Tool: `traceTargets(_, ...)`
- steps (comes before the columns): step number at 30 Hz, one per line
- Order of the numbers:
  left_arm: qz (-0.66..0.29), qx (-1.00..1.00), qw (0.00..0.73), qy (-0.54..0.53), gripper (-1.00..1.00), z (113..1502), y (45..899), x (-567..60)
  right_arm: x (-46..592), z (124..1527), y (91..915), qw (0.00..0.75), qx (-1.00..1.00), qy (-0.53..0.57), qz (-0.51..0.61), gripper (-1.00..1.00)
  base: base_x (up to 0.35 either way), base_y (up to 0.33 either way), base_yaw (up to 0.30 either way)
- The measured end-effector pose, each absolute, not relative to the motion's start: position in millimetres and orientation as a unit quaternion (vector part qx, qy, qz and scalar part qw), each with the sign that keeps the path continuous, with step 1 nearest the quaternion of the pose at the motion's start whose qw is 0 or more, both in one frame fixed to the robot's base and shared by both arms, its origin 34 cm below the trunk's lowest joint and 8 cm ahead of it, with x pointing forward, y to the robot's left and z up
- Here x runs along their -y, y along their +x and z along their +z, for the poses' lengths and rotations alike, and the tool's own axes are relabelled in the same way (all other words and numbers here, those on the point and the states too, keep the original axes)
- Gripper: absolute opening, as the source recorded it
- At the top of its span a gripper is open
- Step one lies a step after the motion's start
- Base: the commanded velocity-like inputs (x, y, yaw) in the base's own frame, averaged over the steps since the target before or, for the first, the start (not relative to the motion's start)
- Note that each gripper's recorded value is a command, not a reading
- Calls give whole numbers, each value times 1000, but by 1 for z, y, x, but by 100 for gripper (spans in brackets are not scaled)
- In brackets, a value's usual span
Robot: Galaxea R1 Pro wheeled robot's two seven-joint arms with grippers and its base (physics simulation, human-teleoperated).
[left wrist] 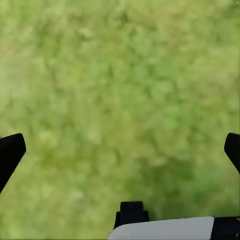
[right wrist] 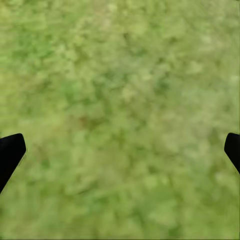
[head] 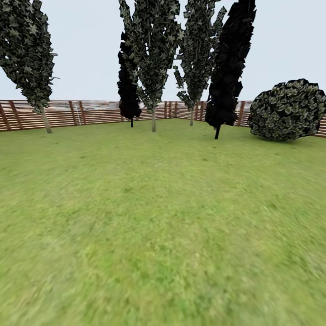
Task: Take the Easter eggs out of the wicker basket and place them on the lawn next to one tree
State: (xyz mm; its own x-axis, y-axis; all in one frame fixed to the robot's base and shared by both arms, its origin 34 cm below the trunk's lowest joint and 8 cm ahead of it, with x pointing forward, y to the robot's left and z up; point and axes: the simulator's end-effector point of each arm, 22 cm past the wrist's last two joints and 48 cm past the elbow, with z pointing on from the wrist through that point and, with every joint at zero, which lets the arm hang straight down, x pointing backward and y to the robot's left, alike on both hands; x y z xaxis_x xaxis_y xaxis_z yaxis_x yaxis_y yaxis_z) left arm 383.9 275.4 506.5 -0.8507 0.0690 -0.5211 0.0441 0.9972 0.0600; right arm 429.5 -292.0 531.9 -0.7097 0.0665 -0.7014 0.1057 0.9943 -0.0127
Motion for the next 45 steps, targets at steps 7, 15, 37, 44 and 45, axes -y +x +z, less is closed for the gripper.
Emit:
traceTargets(7, 25, -960, 277, 29, 100, 509, 388, -277, 289, 531, 428, 376, -925, 46, -23, 100, 325, 113, -17)
traceTargets(15, 24, -960, 277, 28, 100, 509, 388, -276, 289, 531, 429, 377, -925, 45, -22, 100, 324, 117, -116)
traceTargets(37, 24, -960, 276, 29, 100, 509, 387, -276, 284, 530, 428, 376, -925, 48, -21, 100, 322, 121, -54)
traceTargets(44, 23, -961, 275, 28, 100, 508, 387, -276, 284, 530, 428, 376, -925, 48, -21, 100, 317, 127, 0)
traceTargets(45, 23, -961, 275, 28, 100, 508, 387, -276, 284, 530, 428, 376, -925, 48, -21, 100, 316, 129, 0)
